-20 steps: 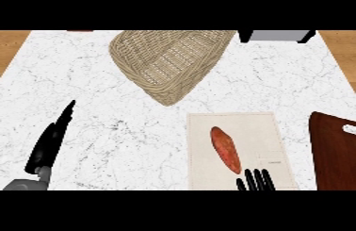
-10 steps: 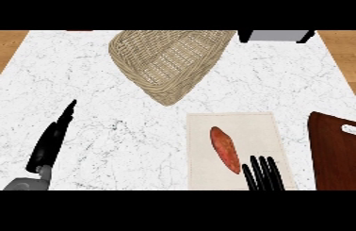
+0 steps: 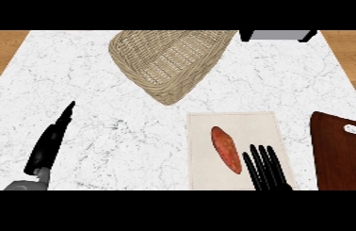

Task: Pick the sweet potato from the placemat and place it in the basket

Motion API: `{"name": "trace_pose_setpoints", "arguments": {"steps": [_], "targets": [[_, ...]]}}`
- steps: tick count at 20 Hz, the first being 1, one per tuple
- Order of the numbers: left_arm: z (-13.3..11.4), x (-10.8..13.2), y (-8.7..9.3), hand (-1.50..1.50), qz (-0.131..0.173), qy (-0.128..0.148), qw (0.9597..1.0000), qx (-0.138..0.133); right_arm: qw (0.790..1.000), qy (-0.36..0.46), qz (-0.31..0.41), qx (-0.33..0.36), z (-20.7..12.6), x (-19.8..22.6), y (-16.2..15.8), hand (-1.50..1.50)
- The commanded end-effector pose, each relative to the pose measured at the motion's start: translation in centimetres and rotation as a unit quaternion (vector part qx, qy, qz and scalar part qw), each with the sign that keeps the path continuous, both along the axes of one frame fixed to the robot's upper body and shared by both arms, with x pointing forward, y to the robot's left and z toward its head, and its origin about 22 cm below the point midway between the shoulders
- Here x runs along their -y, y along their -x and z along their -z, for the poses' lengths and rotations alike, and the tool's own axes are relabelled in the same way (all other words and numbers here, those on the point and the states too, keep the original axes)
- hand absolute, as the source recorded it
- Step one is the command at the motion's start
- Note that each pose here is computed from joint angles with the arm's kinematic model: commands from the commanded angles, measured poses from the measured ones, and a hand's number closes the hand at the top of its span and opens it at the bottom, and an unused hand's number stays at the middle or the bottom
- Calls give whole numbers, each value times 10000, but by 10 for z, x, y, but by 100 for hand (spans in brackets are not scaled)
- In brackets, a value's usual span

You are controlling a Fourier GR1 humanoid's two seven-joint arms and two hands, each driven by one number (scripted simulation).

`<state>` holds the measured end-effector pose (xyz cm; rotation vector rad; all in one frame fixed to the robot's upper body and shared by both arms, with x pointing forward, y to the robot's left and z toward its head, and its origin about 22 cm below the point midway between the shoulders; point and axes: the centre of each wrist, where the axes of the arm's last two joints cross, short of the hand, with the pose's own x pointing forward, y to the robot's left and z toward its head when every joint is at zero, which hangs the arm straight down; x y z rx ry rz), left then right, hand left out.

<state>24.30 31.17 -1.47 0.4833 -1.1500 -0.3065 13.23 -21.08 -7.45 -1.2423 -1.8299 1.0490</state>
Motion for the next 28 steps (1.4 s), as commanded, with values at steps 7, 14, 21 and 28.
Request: {"name": "trace_pose_setpoints", "arguments": {"steps": [7, 14, 21, 28], "targets": [[1, 12, -13, 0, 30, -73, 10000, -9, 9977, -606, 141, -253, -4, -46, -64, 150], [13, -2, 4, 0, 85, 26, 9999, -47, 9950, -611, -522, -586, 26, -61, -66, 150], [-2, -3, -8, 0, 6, -9, 10000, 82, 9972, -220, -663, -249, 33, -69, -70, 150], [2, 4, -2, 0, -36, 91, 10000, -9, 9946, -344, -273, 940, 13, -79, -50, 150]]}}
